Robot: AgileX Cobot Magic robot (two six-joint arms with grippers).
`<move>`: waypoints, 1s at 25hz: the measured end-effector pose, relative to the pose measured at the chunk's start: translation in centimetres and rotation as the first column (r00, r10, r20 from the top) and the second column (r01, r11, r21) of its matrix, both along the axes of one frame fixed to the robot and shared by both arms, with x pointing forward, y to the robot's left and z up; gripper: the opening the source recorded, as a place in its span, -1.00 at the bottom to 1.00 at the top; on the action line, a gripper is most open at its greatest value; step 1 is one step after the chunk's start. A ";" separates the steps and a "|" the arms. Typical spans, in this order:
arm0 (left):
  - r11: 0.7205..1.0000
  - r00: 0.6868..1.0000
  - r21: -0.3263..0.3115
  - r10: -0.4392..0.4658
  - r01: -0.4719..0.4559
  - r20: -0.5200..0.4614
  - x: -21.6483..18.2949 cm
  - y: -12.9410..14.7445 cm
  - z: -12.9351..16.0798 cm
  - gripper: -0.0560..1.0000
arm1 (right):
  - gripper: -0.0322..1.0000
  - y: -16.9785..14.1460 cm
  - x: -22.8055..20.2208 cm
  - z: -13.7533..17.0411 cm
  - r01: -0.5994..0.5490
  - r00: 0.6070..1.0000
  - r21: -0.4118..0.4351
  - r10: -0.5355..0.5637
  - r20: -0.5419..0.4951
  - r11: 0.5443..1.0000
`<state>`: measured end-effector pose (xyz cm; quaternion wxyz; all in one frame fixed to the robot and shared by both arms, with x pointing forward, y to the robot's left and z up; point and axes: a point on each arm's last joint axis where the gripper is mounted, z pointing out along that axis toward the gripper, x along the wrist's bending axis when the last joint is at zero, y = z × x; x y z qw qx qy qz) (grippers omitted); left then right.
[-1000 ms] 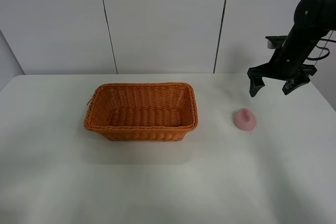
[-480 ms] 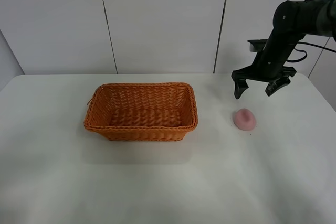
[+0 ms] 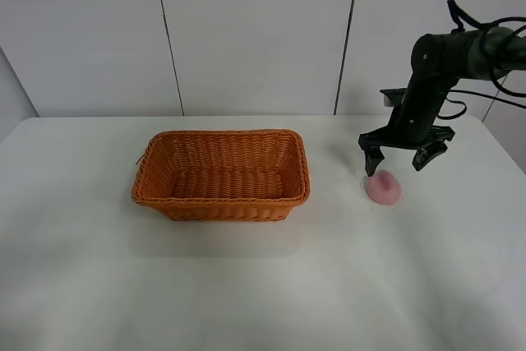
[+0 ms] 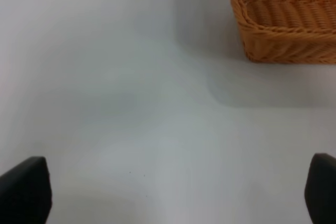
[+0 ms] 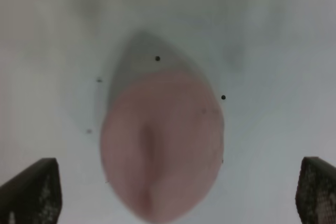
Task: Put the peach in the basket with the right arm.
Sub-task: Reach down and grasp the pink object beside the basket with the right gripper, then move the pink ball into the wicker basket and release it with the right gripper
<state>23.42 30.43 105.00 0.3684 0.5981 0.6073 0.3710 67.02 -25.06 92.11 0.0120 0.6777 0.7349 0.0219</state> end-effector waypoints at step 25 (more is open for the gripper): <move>1.000 1.000 0.000 0.000 0.000 0.000 0.0 0.0 0.0 0.99 | -0.94 0.0 1.1 3.6 0.015 0.999 -0.006 -0.015 0.034 1.000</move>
